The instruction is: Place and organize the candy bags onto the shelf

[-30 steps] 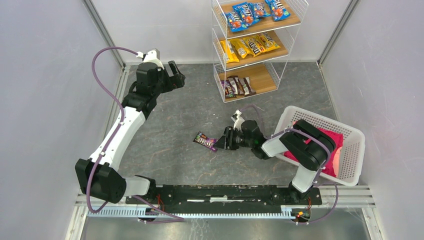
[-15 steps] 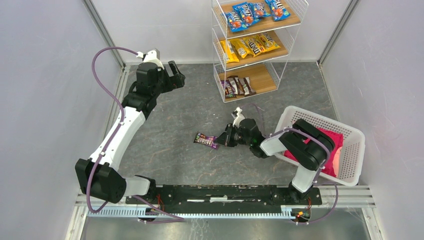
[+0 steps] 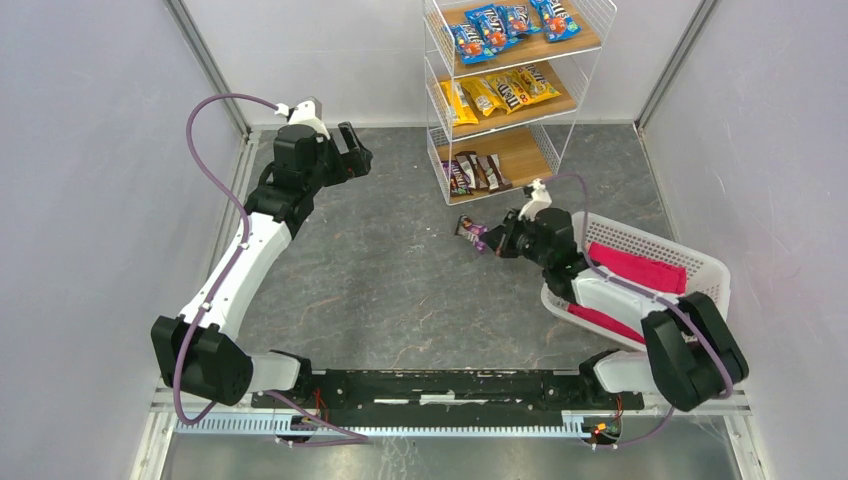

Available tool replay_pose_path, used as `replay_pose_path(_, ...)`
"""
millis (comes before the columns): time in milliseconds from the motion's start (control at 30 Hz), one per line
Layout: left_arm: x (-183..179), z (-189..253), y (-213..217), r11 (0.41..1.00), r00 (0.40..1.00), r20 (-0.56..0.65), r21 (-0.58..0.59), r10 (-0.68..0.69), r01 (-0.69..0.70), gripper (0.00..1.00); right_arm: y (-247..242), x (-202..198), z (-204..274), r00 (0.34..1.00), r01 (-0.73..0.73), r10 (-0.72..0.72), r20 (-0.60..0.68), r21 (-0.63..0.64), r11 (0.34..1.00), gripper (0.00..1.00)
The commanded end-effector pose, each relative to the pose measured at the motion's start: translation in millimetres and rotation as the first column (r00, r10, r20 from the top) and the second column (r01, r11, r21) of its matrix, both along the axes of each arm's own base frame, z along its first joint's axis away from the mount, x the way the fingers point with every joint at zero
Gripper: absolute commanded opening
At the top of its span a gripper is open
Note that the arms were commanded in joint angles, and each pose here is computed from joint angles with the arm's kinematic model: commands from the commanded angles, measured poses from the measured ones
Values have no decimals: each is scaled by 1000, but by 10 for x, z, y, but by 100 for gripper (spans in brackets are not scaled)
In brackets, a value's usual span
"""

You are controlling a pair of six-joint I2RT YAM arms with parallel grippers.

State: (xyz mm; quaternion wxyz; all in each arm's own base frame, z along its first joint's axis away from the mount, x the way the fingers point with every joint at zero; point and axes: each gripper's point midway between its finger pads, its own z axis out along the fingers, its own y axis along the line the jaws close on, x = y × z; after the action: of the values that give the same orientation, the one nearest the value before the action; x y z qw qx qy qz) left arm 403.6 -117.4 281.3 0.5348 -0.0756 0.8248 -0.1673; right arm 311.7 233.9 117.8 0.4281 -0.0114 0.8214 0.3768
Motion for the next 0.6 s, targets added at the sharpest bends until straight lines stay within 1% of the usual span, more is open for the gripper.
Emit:
replay_pose_path(0,59,217,-10,1000,998,64,8,-24,23,100,-461,253,183,990,123,-113,89,-119,985,0)
replay_pose_path(167,60,200,-34,999,998,57,2,-34,34,100,-863,625,299,967,235,-219,131,-123,964,0)
replay_pose_path(400,63,195,-52,999,998,53,-3,-41,41,100,-1207,1398,603,916,349,-339,213,-14,937,0)
replay_pose_path(567,66,207,-57,999,998,52,-8,-40,41,100,-1286,1919,695,894,362,-371,252,83,928,0)
